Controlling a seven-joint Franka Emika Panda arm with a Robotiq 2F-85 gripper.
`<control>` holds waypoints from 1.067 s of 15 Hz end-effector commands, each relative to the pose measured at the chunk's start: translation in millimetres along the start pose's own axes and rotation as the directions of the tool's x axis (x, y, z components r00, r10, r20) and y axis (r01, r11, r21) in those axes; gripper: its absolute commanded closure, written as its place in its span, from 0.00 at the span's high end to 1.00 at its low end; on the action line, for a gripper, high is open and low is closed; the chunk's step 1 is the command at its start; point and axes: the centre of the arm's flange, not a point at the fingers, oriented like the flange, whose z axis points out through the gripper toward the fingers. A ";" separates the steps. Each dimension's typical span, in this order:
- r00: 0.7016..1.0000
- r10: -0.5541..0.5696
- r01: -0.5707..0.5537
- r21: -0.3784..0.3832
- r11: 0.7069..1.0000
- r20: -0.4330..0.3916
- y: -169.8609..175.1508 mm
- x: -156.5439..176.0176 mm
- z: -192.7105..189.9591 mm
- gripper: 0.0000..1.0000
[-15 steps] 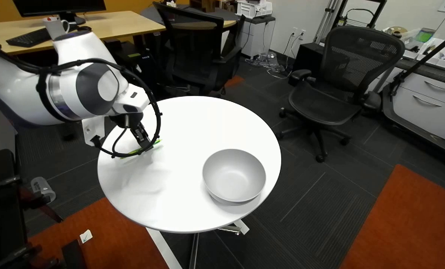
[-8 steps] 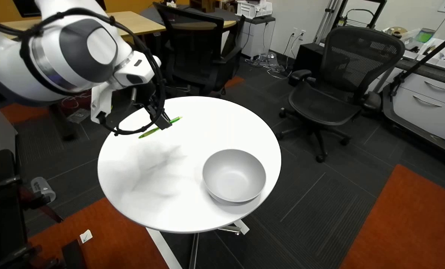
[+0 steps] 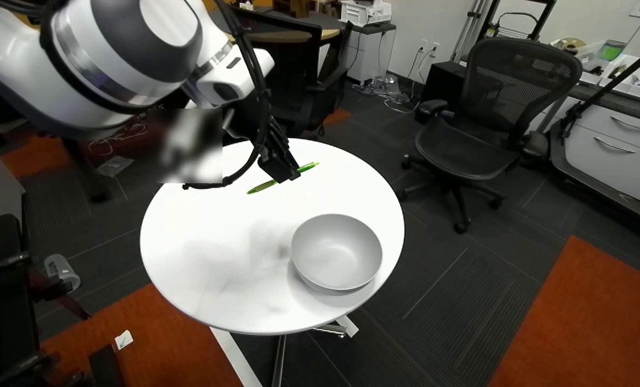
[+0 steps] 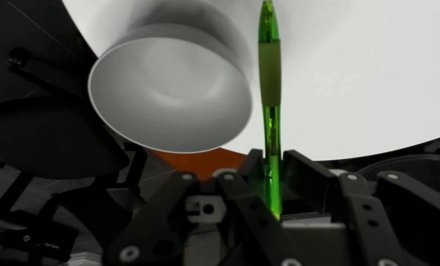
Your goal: Put the green pen inside the grey bowl
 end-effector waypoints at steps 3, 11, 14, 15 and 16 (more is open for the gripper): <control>0.991 0.134 -0.136 -0.123 0.983 -0.019 13.9 24.8 44.5 0.06; 0.953 0.303 -0.302 -0.179 0.937 -0.020 59.2 47.4 94.0 0.06; 0.942 0.332 -0.334 -0.167 0.928 -0.037 66.7 58.2 95.8 0.10; 0.941 0.336 -0.337 -0.163 0.927 -0.036 67.0 61.0 96.3 0.48; 0.940 0.339 -0.340 -0.160 0.927 -0.037 67.0 62.5 96.6 0.50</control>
